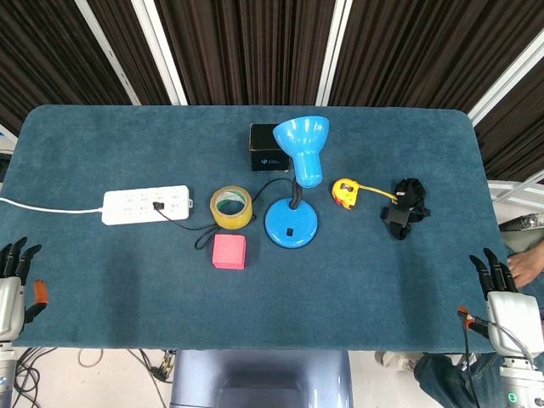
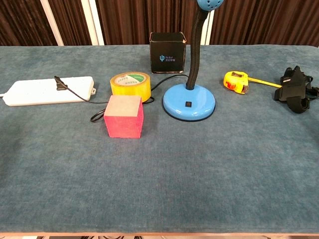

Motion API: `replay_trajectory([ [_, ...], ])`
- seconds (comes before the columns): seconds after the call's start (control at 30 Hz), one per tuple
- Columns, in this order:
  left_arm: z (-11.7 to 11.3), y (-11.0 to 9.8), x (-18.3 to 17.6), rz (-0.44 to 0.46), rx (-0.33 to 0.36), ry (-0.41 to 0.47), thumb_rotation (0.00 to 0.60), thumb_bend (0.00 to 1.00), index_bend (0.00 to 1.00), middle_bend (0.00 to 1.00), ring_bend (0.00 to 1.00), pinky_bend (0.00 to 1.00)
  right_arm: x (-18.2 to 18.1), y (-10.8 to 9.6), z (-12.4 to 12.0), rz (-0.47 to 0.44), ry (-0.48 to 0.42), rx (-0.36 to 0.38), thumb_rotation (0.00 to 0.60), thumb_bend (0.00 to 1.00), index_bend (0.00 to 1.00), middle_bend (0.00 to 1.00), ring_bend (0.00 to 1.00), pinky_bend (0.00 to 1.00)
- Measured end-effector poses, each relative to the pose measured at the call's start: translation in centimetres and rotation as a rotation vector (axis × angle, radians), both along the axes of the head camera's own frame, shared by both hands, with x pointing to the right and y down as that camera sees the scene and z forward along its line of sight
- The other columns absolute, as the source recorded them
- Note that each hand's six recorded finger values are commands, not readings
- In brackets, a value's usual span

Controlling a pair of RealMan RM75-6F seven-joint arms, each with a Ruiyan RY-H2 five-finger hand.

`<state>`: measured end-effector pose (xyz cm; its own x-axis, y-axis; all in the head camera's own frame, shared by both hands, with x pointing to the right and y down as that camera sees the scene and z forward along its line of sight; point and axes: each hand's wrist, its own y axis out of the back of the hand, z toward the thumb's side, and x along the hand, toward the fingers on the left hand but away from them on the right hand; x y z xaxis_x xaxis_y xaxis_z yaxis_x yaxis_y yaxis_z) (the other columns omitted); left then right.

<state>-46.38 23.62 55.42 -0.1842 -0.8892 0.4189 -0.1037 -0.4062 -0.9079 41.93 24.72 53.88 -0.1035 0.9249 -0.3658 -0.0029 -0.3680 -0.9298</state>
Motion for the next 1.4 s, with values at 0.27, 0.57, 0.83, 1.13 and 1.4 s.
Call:
replay_trajectory([
  [0.27, 0.0, 0.1, -0.1, 0.0, -0.001, -0.001, 0.6, 0.64, 0.14, 0.02, 0.0, 0.0, 0.1, 0.0, 0.0, 0.005, 0.002, 0.001, 0.6, 0.25, 0.14, 0.07, 0.16, 1.0],
  [0.57, 0.0, 0.0, 0.0, -0.001, -0.002, 0.0, 0.6, 0.64, 0.14, 0.02, 0.0, 0.0, -0.1, 0.0, -0.1, -0.001, -0.01, 0.001, 0.6, 0.25, 0.14, 0.07, 0.16, 1.0],
  [0.83, 0.0, 0.0, -0.1, -0.005, -0.003, 0.001, 0.6, 0.64, 0.14, 0.02, 0.0, 0.0, -0.4, 0.0, 0.3, 0.005, -0.068, -0.033, 0.6, 0.25, 0.14, 0.07, 0.16, 1.0],
  [1.13, 0.3, 0.0, 0.0, -0.009, -0.014, 0.009, 0.6, 0.64, 0.14, 0.02, 0.0, 0.0, -0.6, -0.1, 0.2, -0.011, -0.097, -0.045, 0.6, 0.25, 0.14, 0.16, 0.38, 1.0],
  [1.4, 0.5, -0.1, -0.2, -0.023, -0.024, 0.009, 0.6, 0.64, 0.14, 0.02, 0.0, 0.0, -1.5, -1.8, 1.2, -0.076, -0.091, -0.091, 0.6, 0.25, 0.08, 0.5, 0.69, 1.0],
])
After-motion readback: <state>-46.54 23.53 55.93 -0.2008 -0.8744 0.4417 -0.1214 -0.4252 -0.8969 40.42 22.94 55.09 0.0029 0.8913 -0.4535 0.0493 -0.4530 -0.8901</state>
